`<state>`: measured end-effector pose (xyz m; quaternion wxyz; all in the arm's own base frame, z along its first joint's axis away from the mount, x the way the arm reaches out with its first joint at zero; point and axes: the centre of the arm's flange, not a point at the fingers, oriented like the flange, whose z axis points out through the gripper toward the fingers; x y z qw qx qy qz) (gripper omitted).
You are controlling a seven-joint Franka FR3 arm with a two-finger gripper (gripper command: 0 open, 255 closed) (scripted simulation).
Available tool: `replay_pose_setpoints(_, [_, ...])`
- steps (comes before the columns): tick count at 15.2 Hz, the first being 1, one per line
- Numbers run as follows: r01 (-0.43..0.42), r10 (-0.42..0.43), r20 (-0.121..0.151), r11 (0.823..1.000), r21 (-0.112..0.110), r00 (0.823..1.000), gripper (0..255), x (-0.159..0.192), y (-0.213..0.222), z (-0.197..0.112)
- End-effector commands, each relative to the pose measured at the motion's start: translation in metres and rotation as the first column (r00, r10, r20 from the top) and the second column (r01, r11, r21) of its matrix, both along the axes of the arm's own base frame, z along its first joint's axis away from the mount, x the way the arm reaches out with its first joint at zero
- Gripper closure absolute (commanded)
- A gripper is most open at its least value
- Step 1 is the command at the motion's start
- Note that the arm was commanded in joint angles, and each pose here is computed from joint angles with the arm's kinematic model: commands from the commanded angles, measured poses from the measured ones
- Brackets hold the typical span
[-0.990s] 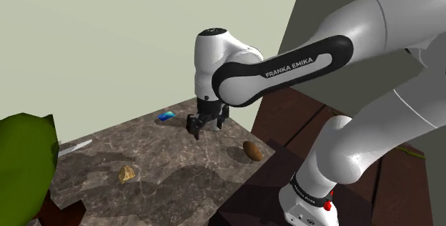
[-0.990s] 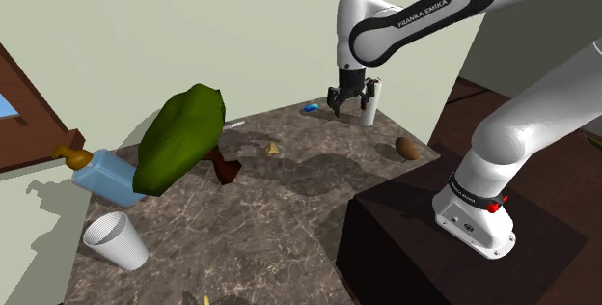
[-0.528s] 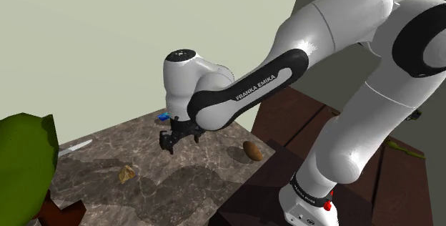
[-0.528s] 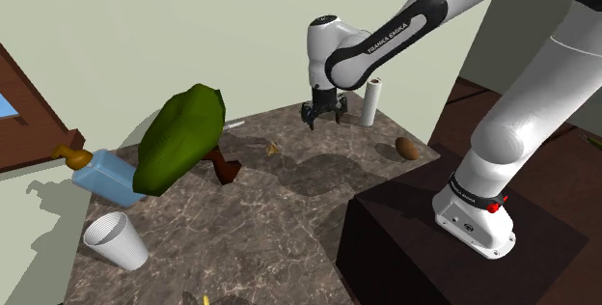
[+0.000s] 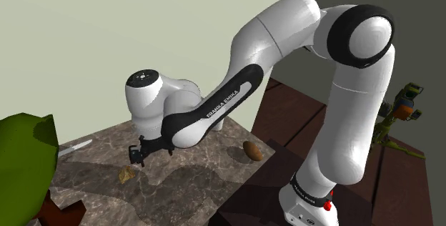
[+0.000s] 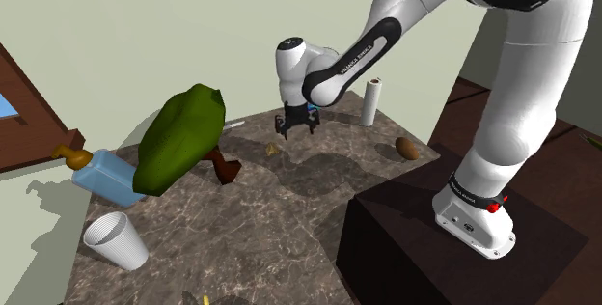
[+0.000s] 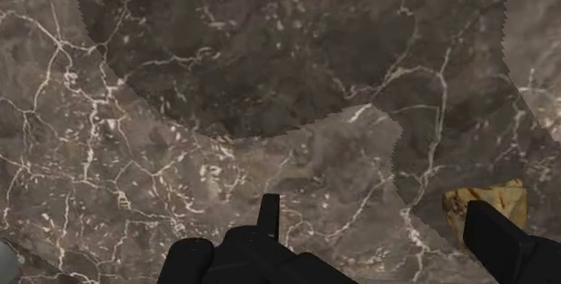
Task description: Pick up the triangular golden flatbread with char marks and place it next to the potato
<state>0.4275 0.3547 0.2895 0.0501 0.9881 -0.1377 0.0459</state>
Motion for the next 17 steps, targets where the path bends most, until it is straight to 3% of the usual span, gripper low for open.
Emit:
replay_pose_setpoints(1, [0.009,-0.009,0.018,1.000,-0.003,1.000,0,0.009,0.019,-0.016])
replay_pose_setpoints(8, [0.039,-0.038,0.074,0.999,-0.011,0.997,0,0.049,0.086,-0.062])
replay_pose_setpoints(17, [0.040,-0.039,0.077,0.999,-0.011,0.996,0,0.057,0.084,-0.104])
